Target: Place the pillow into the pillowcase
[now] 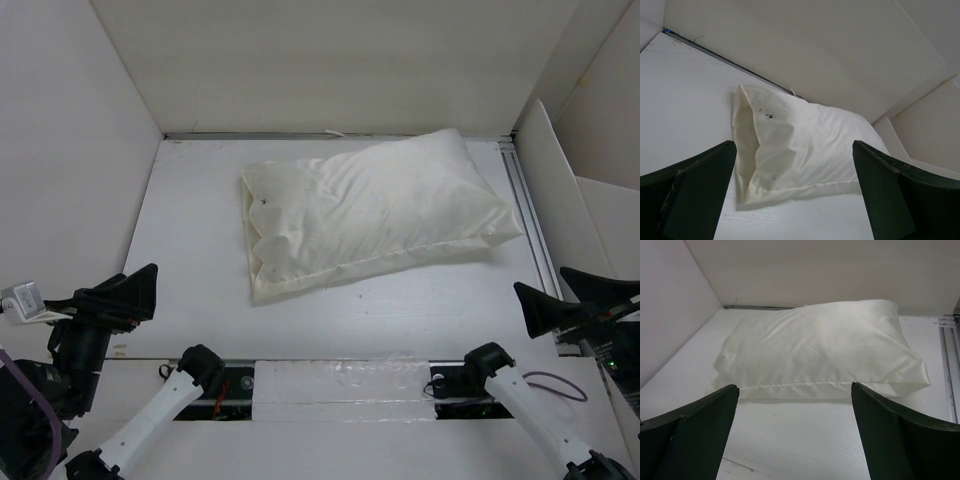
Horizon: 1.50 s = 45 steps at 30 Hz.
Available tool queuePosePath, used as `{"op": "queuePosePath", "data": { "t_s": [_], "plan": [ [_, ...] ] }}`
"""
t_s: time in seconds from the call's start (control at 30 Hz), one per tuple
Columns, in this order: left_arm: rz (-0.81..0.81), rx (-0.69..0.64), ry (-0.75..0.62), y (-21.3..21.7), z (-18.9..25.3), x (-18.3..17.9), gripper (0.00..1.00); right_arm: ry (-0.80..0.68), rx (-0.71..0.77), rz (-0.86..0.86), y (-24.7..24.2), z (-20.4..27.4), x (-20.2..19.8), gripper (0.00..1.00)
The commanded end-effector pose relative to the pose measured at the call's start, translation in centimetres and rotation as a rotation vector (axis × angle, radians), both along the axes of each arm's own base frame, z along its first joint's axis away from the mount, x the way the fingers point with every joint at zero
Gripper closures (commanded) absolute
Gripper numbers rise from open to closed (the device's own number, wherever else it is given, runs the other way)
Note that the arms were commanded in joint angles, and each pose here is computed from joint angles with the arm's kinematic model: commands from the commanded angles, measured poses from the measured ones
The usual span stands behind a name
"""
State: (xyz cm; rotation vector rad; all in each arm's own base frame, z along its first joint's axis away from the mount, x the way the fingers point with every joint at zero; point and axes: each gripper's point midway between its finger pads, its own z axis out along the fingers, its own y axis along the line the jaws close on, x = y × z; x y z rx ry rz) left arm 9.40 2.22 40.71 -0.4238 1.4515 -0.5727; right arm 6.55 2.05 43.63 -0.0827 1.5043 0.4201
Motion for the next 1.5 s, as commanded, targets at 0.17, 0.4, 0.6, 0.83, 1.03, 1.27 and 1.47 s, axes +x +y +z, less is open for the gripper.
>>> {"op": "queuePosePath", "data": {
  "t_s": [0.17, 0.4, 0.6, 0.83, 1.03, 1.27, 1.47],
  "plan": [
    [0.020, 0.068, -0.028, -0.7, -0.6, 1.7, 0.00, 0.060, -0.039, -0.014, -0.3, -1.9, 1.5, 0.00],
    [0.063, 0.074, 0.016, -0.4, -1.0, 2.4, 0.00, 0.064, -0.040, -0.019, -0.6, -1.7, 1.5, 0.00],
    [0.069, 0.055, 0.014, -1.0, -0.9, 3.5, 0.00, 0.092, -0.056, 0.006, 0.3, -2.6, 2.6, 0.00],
    [0.052, 0.064, 0.011, -2.1, -0.9, 4.7, 0.00, 0.092, -0.055, -0.017, -0.2, -2.4, 2.6, 0.00],
    [0.082, 0.084, 0.040, -1.3, -2.4, 4.4, 0.00, 0.090, -0.054, -0.034, -0.7, -2.5, 2.4, 0.00],
    [0.090, 0.076, 0.046, -0.8, -3.0, 3.8, 0.00, 0.090, -0.055, -0.025, -0.5, -2.6, 2.6, 0.00],
    [0.090, 0.082, 0.053, -0.9, -3.3, 4.0, 0.00, 0.098, -0.059, -0.025, -0.4, -2.9, 2.7, 0.00]
  ]
}}
